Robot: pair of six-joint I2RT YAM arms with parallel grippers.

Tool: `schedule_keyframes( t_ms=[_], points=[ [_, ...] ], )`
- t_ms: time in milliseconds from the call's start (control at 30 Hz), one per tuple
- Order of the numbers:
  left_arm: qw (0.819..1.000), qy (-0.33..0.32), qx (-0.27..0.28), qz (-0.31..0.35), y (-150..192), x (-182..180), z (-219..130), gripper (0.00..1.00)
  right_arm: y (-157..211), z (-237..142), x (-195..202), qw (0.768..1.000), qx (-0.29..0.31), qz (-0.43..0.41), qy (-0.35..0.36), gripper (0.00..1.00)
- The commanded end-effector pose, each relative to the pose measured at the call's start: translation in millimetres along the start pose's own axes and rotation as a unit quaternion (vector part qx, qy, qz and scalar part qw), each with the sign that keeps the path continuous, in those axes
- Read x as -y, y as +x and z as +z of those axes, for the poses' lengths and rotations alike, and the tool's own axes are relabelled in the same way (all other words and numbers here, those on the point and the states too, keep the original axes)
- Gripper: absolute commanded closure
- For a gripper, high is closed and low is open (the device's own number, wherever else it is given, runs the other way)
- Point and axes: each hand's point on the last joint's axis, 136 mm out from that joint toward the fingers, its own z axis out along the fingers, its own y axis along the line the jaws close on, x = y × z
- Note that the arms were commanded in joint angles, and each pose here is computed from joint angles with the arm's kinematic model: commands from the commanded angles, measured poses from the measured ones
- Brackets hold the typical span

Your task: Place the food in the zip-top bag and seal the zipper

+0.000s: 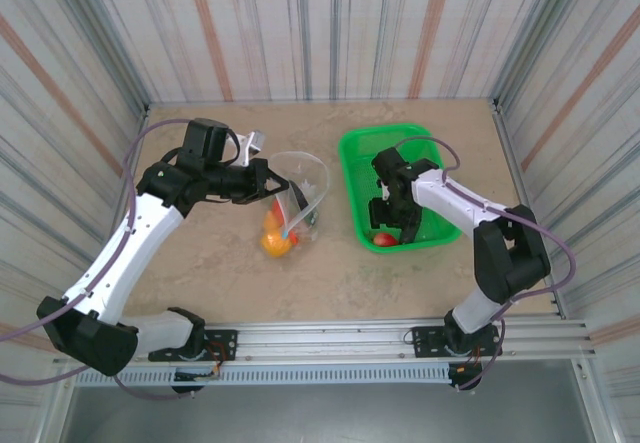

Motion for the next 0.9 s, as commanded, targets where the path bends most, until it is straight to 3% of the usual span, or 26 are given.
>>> schedule_keyframes(
  t_ms=[0, 267, 467, 600, 867],
  points=[
    [1.0, 0.017, -0.005, 0.015, 1.6, 11.9, -2.6, 1.0, 22.0, 14.8, 1.2, 0.998, -0.059, -0.02, 0.0, 0.34],
    [1.0, 0.02, -0.009, 0.018, 0.4, 14.5, 0.5, 1.0, 27.7, 36.8, 23.1, 0.993, -0.087, -0.026, 0.072, 0.28],
    [0.999, 0.024, -0.015, 0.016, -2.1, 17.8, 2.5, 1.0, 18.8, 50.4, 27.4, 0.994, -0.071, -0.012, 0.08, 0.42],
    [1.0, 0.022, -0.015, 0.015, -1.9, 16.7, 2.8, 1.0, 3.4, 35.1, 25.2, 0.997, -0.031, -0.002, 0.072, 0.53],
    [1.0, 0.015, -0.01, 0.016, -3.5, 14.5, 2.2, 1.0, -31.7, -20.7, 37.2, 0.995, 0.068, 0.057, 0.037, 0.62]
  ],
)
